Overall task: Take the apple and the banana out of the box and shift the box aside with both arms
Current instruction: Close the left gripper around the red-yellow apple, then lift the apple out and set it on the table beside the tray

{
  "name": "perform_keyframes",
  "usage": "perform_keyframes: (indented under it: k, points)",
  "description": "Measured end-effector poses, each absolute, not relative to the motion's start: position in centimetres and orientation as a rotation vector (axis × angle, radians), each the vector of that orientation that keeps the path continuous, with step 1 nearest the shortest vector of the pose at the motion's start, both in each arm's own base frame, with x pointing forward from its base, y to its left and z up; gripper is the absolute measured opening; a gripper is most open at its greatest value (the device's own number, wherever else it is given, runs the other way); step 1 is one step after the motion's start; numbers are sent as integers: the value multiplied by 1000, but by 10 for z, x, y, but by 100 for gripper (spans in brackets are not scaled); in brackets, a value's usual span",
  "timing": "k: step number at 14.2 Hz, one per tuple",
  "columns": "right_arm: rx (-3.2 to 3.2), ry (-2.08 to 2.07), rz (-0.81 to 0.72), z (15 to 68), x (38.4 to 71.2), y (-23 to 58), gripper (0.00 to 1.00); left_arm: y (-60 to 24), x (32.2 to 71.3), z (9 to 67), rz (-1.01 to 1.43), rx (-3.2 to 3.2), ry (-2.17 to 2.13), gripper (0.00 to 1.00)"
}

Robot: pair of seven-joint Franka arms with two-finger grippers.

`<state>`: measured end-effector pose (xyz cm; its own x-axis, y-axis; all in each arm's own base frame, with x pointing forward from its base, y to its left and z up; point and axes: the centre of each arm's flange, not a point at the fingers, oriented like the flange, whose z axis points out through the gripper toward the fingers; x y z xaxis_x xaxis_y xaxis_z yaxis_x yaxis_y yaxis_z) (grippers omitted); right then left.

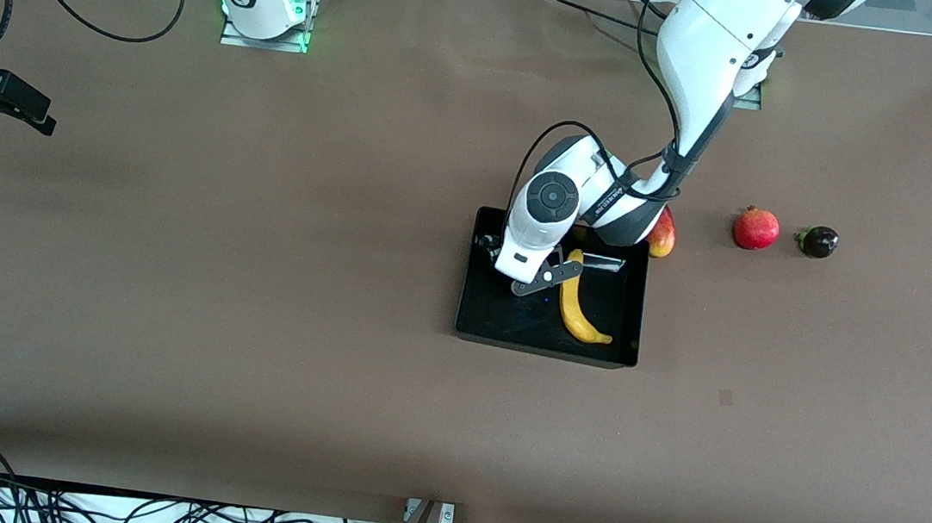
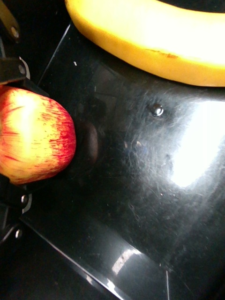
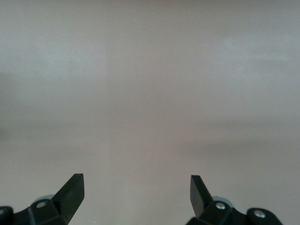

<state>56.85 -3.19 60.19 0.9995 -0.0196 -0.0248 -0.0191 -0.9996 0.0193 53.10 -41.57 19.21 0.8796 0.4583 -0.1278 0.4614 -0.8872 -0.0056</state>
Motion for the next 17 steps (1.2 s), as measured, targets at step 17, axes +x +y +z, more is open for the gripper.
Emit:
perform_keyframes:
  k: [17]
  points:
    - [3123, -14, -86, 599, 566, -27, 100, -11, 659, 262, -294, 3094, 237, 68]
